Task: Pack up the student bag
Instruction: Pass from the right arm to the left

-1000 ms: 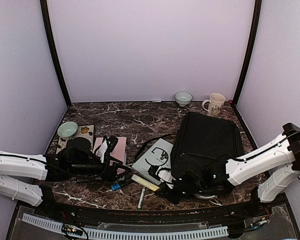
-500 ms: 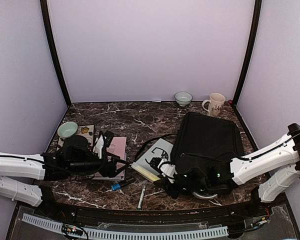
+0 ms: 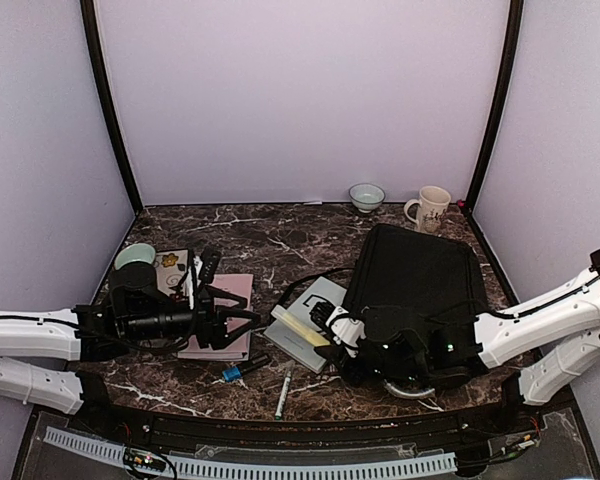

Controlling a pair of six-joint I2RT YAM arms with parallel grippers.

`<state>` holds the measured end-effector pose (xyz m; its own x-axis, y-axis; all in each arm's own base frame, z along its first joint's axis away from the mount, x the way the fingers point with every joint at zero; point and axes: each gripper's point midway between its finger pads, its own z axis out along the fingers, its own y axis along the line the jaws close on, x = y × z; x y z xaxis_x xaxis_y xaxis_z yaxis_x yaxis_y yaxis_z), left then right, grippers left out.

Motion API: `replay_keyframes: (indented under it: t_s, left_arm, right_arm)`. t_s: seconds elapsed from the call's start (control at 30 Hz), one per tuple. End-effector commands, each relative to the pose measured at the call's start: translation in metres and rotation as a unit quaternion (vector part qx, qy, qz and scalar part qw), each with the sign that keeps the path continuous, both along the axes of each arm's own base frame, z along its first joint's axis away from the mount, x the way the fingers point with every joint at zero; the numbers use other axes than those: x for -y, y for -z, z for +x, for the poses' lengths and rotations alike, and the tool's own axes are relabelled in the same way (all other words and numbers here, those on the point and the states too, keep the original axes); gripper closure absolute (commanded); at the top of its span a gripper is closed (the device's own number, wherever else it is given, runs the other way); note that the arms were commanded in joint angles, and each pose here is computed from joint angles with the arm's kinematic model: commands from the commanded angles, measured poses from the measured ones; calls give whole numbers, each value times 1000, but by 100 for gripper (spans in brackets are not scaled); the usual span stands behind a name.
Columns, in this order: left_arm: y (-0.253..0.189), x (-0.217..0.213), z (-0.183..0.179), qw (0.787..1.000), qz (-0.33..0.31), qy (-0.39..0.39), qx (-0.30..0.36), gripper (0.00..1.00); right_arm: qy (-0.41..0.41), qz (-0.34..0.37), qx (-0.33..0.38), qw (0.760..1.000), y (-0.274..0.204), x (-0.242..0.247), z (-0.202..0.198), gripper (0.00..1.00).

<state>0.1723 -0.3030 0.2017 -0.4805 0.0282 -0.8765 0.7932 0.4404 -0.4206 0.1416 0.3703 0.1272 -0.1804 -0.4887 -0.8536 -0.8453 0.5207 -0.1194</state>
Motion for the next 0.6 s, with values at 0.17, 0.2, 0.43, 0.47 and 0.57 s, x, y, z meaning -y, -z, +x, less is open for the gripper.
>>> replay_keyframes:
  t_s: [0.17, 0.2, 0.43, 0.47, 0.57]
  left_arm:
    - [-10, 25, -9, 997, -32, 64, 7, 27]
    - [-8, 27, -4, 998, -32, 51, -10, 28]
    - [-7, 47, -1, 989, -85, 59, -102, 32]
    - [-8, 50, -1, 988, -89, 64, -105, 32]
    - [-5, 56, 5, 987, -86, 58, -120, 34]
  right_arm:
    - [-35, 15, 6, 999, -17, 6, -10, 91]
    - [-36, 13, 8, 999, -16, 6, -10, 91]
    - [-45, -3, 10, 999, -13, 2, -11, 91]
    - [-45, -3, 11, 999, -13, 2, -10, 91]
    - [-44, 3, 14, 999, -18, 3, -10, 91]
